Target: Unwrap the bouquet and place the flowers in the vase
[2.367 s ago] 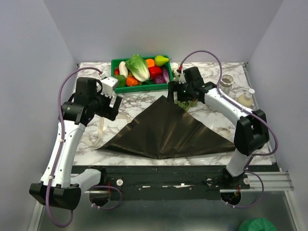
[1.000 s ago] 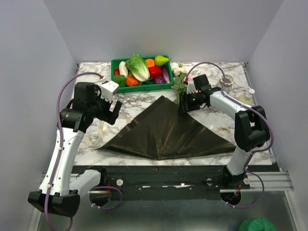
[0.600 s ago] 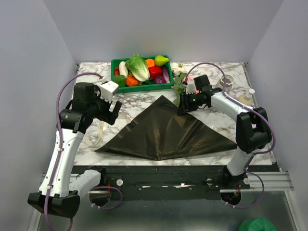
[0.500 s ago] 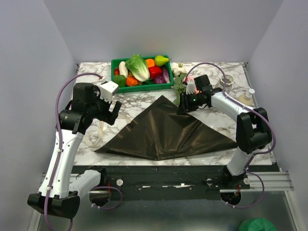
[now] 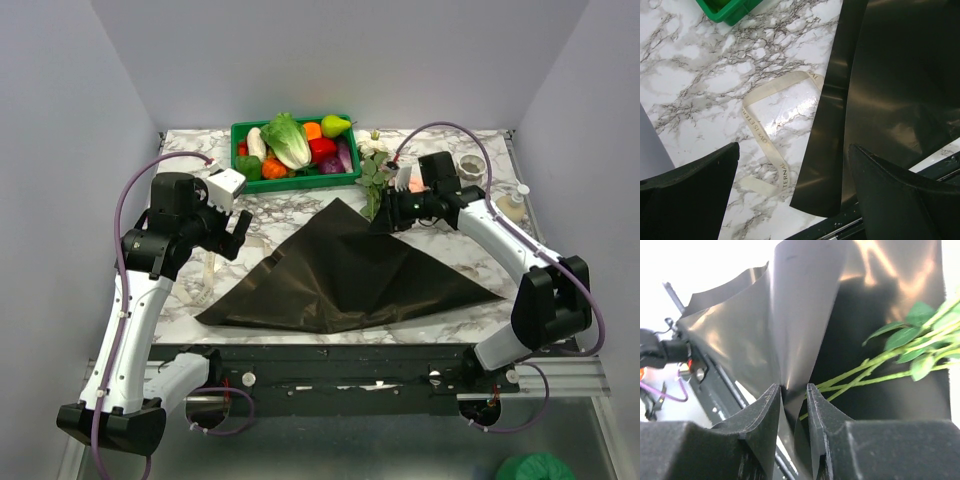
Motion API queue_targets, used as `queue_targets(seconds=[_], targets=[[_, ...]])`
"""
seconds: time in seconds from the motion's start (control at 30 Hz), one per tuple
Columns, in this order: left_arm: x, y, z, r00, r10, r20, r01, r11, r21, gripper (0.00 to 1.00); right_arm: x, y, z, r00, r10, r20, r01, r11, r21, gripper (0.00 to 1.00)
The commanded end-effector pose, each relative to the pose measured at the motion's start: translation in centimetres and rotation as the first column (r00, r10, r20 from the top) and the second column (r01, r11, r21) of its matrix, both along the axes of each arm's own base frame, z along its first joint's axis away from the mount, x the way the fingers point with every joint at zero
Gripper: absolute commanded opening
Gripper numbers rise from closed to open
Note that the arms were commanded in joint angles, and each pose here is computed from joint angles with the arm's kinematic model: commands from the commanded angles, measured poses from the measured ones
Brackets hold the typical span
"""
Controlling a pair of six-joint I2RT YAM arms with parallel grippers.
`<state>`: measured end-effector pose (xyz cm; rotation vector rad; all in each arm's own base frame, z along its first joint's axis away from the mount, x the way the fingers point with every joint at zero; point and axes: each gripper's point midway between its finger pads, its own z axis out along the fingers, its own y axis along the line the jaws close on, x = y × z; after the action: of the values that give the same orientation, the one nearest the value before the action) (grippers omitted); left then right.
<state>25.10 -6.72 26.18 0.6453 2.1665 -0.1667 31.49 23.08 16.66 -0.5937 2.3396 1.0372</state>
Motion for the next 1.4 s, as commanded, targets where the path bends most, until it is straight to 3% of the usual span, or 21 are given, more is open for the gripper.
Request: queue_targets(seconds=[0.0, 0.23, 0.6, 0.8, 0.83, 0.87, 1.1, 1.3, 1.37], targets=[[0.3, 0.4, 1.4, 0.999, 0.011, 0.051, -0.012, 1.0, 0.011, 0.99, -2.5, 0.3, 0.9, 0.998, 0.044, -0.044, -0.041, 0.997, 0.07, 0.36], [0.1, 0.4, 1.5, 0.998, 0.008, 0.061, -0.008, 1.0, 0.006, 0.99, -4.4, 0.9, 3.0, 0.997, 0.067, -0.037, -0.06, 0.983, 0.174, 0.38], [0.3, 0.2, 1.4, 0.998, 0.004, 0.06, -0.004, 1.0, -0.001, 0.99, -6.8, 0.6, 5.2, 0.996, 0.078, 0.032, -0.083, 0.973, 0.215, 0.38], [0.2, 0.1, 1.6, 0.998, 0.005, 0.062, -0.004, 1.0, -0.007, 0.99, -6.8, 0.3, 3.0, 0.998, 0.058, 0.007, -0.058, 0.985, 0.161, 0.17], [0.2, 0.1, 1.7, 0.998, 0.005, 0.065, -0.004, 1.0, -0.007, 0.99, -6.8, 0.3, 3.1, 0.998, 0.055, 0.018, -0.058, 0.986, 0.16, 0.07], [0.2, 0.2, 1.7, 0.998, 0.006, 0.063, -0.006, 1.0, -0.006, 0.99, -6.9, 0.3, 3.1, 0.998, 0.055, 0.026, -0.058, 0.986, 0.156, 0.02], [0.2, 0.2, 2.1, 0.998, 0.009, 0.068, -0.008, 1.0, -0.008, 0.99, -8.3, 1.0, 6.0, 0.987, 0.078, 0.138, -0.099, 0.983, 0.156, 0.01], [0.6, 0.0, 2.4, 0.998, 0.015, 0.066, -0.014, 1.0, -0.023, 0.99, -13.9, 2.4, 9.2, 0.944, 0.174, 0.279, -0.221, 0.964, 0.146, 0.01], [0.7, -0.1, 2.2, 0.998, 0.01, 0.059, -0.009, 1.0, -0.025, 0.99, -16.4, 2.7, 8.5, 0.939, 0.221, 0.264, -0.263, 0.955, 0.135, 0.01]])
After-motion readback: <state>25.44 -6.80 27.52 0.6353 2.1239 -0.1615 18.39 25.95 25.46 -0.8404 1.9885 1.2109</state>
